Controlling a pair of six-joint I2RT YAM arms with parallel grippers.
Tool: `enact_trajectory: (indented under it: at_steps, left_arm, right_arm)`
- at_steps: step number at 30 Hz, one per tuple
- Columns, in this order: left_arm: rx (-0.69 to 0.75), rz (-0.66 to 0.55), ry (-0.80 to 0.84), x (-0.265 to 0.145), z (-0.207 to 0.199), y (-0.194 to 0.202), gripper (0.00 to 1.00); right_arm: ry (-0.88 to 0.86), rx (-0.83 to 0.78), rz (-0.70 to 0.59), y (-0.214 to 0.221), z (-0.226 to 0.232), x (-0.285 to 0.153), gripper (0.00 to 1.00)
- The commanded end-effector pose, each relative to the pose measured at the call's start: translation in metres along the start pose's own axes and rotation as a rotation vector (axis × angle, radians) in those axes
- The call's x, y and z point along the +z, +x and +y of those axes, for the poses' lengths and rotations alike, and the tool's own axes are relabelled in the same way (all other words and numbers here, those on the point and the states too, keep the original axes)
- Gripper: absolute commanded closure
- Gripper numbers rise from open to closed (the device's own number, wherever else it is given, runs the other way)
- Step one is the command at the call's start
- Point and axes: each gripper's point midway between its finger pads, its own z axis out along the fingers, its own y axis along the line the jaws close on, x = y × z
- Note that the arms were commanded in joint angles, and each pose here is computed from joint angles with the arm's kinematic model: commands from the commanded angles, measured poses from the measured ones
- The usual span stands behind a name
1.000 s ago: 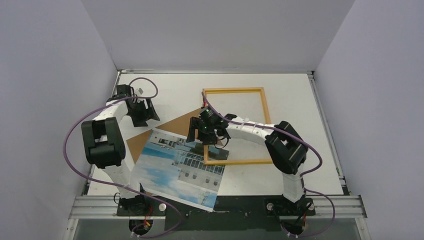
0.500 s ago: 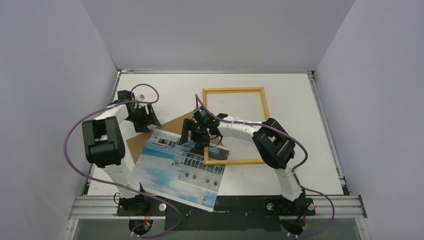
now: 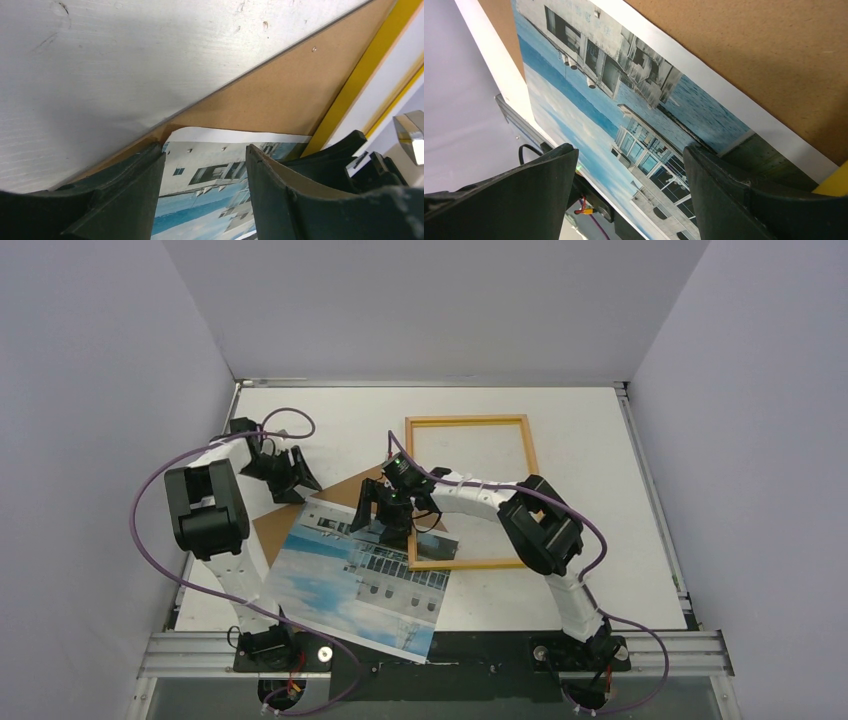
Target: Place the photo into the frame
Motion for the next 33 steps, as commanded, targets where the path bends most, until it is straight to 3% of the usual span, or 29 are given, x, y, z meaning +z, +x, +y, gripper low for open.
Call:
enact_trajectory:
  at_steps: [1, 7, 13, 20, 24, 33]
  left_arm:
    - [-0.066, 0.107, 0.127, -0.001, -0.016, 0.020, 0.42]
    - [-0.080, 0.094, 0.239, -0.008, -0.030, 0.018, 0.43]
    - [-0.009, 0.053, 0.182, -0.011, -0.020, 0.015, 0.42]
    - [-0.040, 0.097, 0.365, -0.014, -0.043, 0.024, 0.41]
    - [-0.036, 0.111, 0.519, -0.022, -0.066, 0.029, 0.34]
    - [-0.024, 0.134, 0.528, -0.022, -0.074, 0.043, 0.31]
  right_arm:
    - [0.080, 0.052, 0.059, 0.017, -0.034, 0.021, 0.20]
    - [0.069, 0.050, 0.064, 0.019, -0.035, 0.023, 0.20]
    - [0.070, 0.044, 0.067, 0.019, -0.037, 0.023, 0.20]
    - [0.060, 0.028, 0.061, 0.018, -0.035, 0.023, 0.19]
    - [0.062, 0.023, 0.060, 0.017, -0.036, 0.024, 0.19]
    - [0.070, 0.033, 0.066, 0.017, -0.042, 0.025, 0.19]
